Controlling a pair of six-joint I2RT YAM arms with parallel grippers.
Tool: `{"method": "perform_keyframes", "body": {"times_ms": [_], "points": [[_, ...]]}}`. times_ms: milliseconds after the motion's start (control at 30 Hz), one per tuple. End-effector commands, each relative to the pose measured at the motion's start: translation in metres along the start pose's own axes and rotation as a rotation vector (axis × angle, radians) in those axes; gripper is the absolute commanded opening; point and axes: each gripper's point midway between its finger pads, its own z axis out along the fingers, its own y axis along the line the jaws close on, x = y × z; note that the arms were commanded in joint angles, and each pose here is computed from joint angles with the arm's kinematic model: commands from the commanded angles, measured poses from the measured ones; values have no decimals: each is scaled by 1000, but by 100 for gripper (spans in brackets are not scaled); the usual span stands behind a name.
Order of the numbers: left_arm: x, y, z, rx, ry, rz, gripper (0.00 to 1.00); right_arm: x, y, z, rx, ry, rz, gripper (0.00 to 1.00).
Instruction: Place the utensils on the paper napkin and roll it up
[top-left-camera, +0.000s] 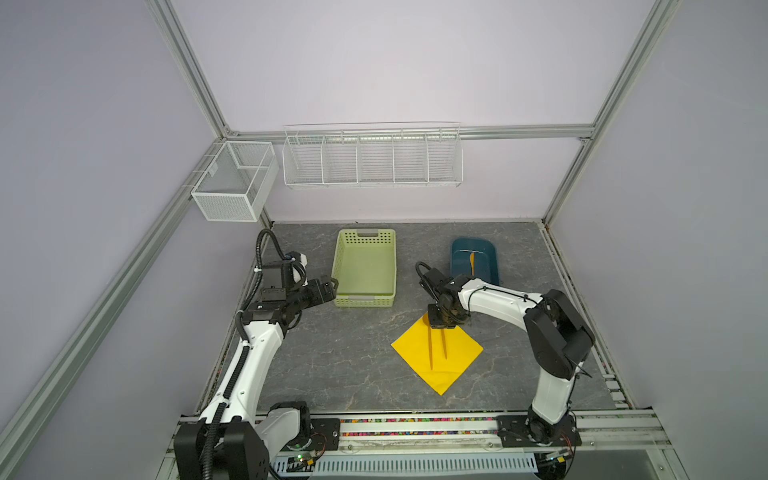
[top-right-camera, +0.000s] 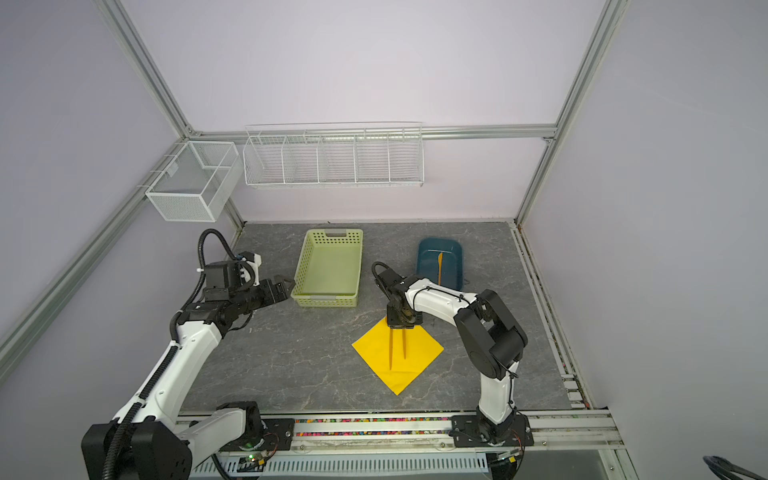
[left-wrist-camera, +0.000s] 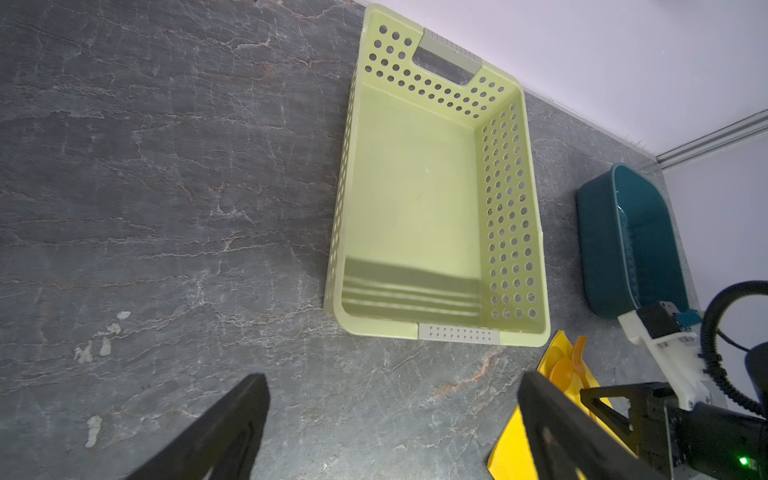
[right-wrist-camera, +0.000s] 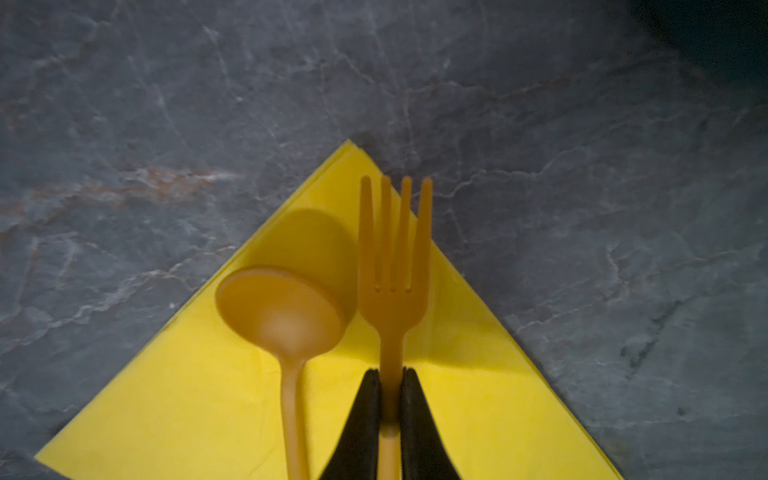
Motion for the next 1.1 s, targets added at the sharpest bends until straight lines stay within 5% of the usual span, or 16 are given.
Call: {"method": "perform_keyframes", "body": {"times_ms": [0, 1067], "points": [[-7, -1, -4, -3, -12, 0, 95, 9, -1, 10, 10, 33, 17, 12], [-7, -1, -3, -2, -11, 0, 95, 14, 5, 1, -54, 31, 27, 12]]}}
